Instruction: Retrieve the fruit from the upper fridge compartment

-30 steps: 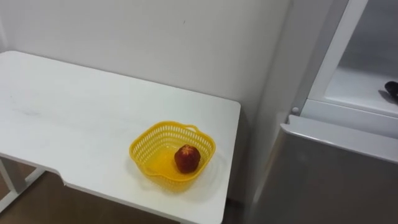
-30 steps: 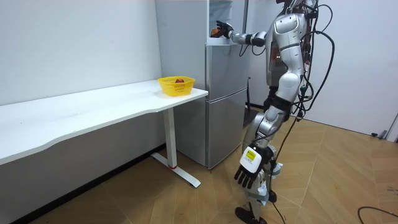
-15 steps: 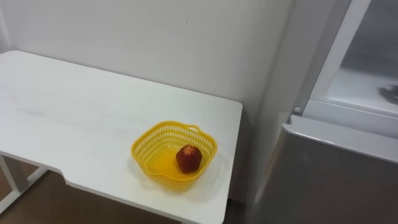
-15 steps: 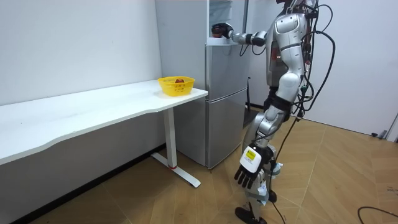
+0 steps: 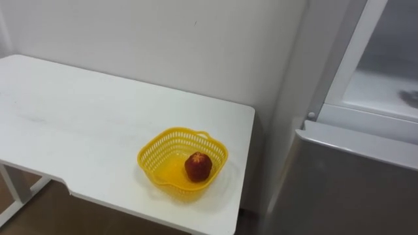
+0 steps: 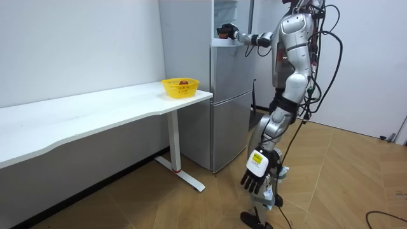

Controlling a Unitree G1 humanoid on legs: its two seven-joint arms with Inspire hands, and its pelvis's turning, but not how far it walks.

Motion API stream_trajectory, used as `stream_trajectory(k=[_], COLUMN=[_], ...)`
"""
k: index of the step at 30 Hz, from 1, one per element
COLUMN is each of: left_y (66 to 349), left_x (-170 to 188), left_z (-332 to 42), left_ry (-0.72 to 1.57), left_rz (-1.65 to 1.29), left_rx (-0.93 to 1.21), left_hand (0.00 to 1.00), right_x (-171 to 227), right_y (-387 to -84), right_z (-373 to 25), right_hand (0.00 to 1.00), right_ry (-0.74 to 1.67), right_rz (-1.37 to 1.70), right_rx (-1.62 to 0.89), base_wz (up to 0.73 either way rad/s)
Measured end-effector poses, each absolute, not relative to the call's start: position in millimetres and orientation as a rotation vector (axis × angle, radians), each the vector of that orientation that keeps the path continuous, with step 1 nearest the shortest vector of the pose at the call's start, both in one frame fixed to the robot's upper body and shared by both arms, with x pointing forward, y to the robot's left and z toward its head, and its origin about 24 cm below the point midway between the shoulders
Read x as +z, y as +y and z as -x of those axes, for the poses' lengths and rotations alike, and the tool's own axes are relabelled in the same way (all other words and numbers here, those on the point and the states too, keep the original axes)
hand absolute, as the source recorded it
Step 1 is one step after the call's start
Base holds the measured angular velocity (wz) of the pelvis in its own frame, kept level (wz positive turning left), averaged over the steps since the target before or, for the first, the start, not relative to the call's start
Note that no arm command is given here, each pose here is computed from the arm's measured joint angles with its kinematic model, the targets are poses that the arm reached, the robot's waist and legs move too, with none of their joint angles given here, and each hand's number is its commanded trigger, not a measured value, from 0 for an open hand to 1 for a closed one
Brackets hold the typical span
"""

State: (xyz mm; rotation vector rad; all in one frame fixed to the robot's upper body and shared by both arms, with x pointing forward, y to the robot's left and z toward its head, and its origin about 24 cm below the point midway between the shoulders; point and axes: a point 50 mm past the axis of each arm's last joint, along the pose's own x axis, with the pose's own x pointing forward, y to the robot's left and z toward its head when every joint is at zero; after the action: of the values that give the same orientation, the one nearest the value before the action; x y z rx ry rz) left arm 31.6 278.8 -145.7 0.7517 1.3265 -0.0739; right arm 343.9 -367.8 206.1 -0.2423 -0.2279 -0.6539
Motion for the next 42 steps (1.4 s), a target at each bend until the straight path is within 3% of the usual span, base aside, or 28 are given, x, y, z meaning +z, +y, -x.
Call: stream_trajectory(k=[27,33,38,42], left_y=[280.8,283.3,277.8,273.4], left_x=[-145.0,-145.2,-147.9,-148.8], left_z=[-33.8,-26.5,-27.1,-34.0], left_ry=[1.316,1.329,1.317,1.293], left_rz=[-0.709,-0.688,-0.661,-0.64], left_rx=[-0.056,-0.033,-0.028,-0.023], left_hand=[0.0,0.0,0.0,0.0], right_x=[203.3,205.0,197.7,193.0], right_y=[-358.2,-331.7,-283.6,-262.4], right_z=[-349.0,-340.7,-329.0,-315.8], right_hand=[1.0,1.0,1.0,1.0], right_ry=[-0.221,-0.31,-0.401,-0.448], right_rz=[0.045,0.08,0.035,-0.005], right_rx=[-0.541,-0.402,-0.218,-0.138], base_wz=[-0.04,-0.11,-0.15,-0.02])
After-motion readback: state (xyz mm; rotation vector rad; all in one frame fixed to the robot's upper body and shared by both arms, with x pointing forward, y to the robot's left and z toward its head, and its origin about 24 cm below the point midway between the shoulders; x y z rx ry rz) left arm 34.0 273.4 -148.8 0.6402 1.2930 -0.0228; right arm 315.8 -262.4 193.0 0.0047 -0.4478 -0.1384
